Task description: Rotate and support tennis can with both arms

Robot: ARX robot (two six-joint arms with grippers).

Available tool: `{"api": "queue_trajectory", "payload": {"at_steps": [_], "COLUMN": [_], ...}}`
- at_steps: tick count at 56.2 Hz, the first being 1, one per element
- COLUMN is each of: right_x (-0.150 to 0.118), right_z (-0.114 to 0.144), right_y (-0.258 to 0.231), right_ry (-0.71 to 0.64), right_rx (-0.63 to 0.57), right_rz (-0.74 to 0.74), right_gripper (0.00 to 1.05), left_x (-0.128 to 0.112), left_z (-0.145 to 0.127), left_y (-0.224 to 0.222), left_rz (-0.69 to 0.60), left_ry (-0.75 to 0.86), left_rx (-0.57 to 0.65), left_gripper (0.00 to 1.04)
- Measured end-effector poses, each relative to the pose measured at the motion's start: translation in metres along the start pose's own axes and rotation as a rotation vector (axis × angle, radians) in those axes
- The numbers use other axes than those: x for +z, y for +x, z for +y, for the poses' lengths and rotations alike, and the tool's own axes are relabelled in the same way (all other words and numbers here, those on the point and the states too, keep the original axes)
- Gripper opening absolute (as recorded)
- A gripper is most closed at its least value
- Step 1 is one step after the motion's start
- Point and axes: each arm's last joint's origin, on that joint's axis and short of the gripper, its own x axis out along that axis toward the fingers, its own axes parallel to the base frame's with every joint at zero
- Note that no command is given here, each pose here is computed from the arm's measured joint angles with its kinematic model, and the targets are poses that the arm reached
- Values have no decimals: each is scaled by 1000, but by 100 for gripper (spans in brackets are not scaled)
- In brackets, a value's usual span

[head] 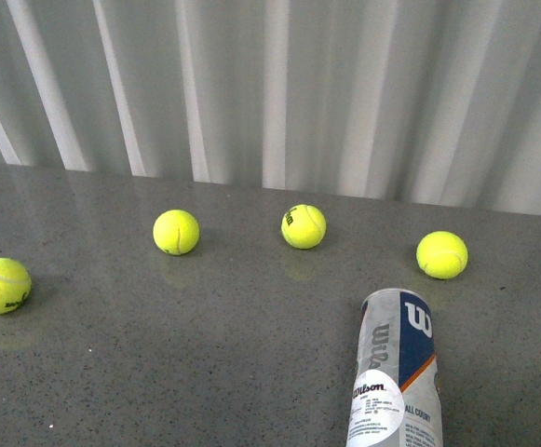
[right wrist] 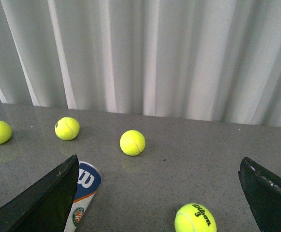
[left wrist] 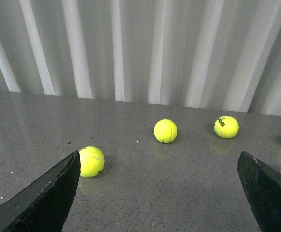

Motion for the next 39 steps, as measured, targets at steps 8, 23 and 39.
{"api": "queue_trajectory", "payload": {"at_steps": [8,23,39], "right_x": [0,0,0], "right_z": [0,0,0], "right_y": [0,0,0], "right_ry": [0,0,0], "right_rx": [0,0,0], "right_rz": [0,0,0], "right_gripper": [98,98,98], "left_x": [0,0,0], "left_z": [0,0,0], "left_y": [0,0,0], "left_rz": [0,0,0], "left_ry": [0,0,0], "left_rx": [0,0,0], "left_gripper": [98,98,98]}}
